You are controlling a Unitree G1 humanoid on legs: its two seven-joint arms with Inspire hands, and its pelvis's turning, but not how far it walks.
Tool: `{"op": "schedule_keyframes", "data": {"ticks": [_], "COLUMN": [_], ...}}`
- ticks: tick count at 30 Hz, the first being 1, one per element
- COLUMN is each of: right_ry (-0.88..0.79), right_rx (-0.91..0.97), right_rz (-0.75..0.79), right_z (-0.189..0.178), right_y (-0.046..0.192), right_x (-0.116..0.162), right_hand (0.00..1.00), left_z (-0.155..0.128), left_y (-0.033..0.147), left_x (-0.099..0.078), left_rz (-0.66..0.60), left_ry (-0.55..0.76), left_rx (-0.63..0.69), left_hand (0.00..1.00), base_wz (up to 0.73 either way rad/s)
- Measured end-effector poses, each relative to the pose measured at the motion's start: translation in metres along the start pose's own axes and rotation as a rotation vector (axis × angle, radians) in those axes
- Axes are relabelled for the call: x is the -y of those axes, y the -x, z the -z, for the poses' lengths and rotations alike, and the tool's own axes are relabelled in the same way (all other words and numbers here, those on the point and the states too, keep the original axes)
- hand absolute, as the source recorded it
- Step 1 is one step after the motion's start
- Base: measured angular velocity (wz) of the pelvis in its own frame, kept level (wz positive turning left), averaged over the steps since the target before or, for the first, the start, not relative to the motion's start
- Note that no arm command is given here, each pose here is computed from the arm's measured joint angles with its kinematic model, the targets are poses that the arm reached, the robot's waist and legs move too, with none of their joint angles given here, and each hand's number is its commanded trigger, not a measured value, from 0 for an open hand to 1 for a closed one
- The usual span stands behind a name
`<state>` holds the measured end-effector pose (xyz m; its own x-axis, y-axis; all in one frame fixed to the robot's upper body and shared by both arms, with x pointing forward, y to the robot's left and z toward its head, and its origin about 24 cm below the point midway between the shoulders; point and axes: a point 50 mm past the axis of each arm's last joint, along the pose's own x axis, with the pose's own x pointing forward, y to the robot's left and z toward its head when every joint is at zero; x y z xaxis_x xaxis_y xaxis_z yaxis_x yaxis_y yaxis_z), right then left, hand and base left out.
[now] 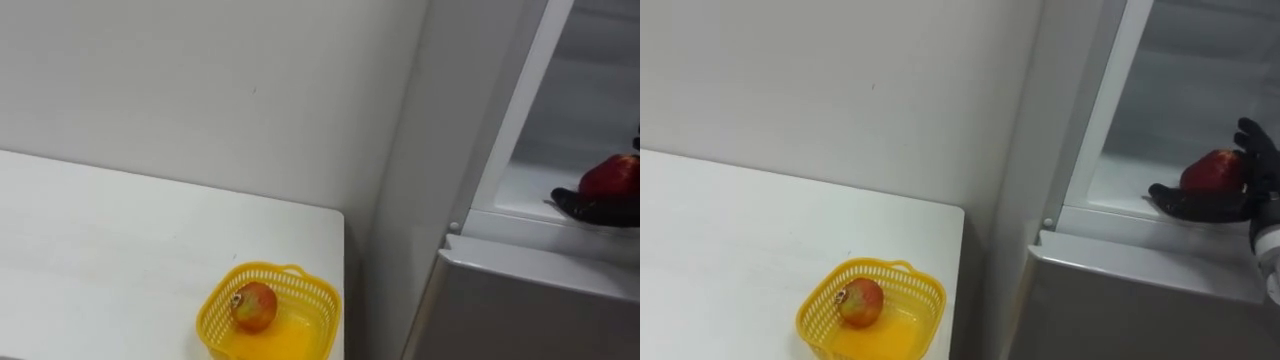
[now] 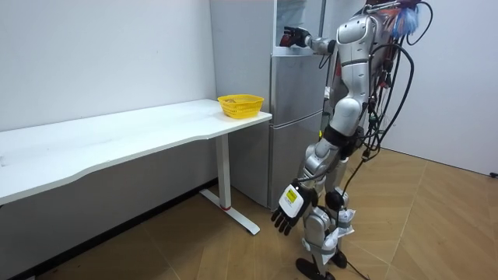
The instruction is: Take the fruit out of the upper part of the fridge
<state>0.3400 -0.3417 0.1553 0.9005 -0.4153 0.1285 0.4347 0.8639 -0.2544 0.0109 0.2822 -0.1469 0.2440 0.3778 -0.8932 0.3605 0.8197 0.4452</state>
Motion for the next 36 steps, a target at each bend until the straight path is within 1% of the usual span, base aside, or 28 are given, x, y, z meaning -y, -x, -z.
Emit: {"op": "schedule_keyframes", "data": {"ticks": [4, 8, 19, 20, 21, 22, 23, 32, 36], "right_ry": [0.0, -0.05, -0.085, -0.083, -0.075, -0.074, -0.071, -0.062, -0.071], "right_rx": [-0.007, -0.041, -0.075, -0.078, -0.081, -0.085, -0.091, -0.112, -0.108], "right_rz": [-0.009, -0.006, -0.027, -0.032, -0.04, -0.045, -0.057, -0.106, -0.1], "right_z": [0.002, 0.009, 0.01, 0.01, 0.011, 0.011, 0.012, 0.014, 0.013], "right_y": [0.0, 0.0, -0.005, -0.005, -0.005, -0.005, -0.005, -0.004, -0.004], "right_x": [0.0, 0.003, 0.011, 0.011, 0.012, 0.013, 0.014, 0.017, 0.019], "right_hand": [0.0, 0.0, 0.0, 0.47, 0.76, 0.94, 1.0, 1.0, 1.0], "left_z": [0.0, -0.002, 0.001, 0.001, 0.001, 0.0, 0.001, 0.003, 0.004], "left_y": [0.0, 0.0, -0.001, -0.001, -0.001, -0.001, -0.001, -0.001, -0.001], "left_x": [0.0, -0.001, -0.003, -0.003, -0.004, -0.004, -0.005, -0.004, -0.003], "left_rz": [0.001, -0.002, -0.01, -0.018, -0.023, -0.024, -0.025, 0.0, 0.006], "left_ry": [0.0, 0.0, -0.001, -0.001, -0.002, -0.002, -0.002, -0.004, -0.004], "left_rx": [0.001, 0.002, -0.02, -0.022, -0.027, -0.029, -0.032, -0.047, -0.055], "left_hand": [0.0, 0.0, 0.0, 0.0, 0.0, 0.0, 0.0, 0.0, 0.0], "base_wz": [0.0, 0.0, 0.0, 0.0, 0.0, 0.0, 0.0, 0.0, 0.0]}}
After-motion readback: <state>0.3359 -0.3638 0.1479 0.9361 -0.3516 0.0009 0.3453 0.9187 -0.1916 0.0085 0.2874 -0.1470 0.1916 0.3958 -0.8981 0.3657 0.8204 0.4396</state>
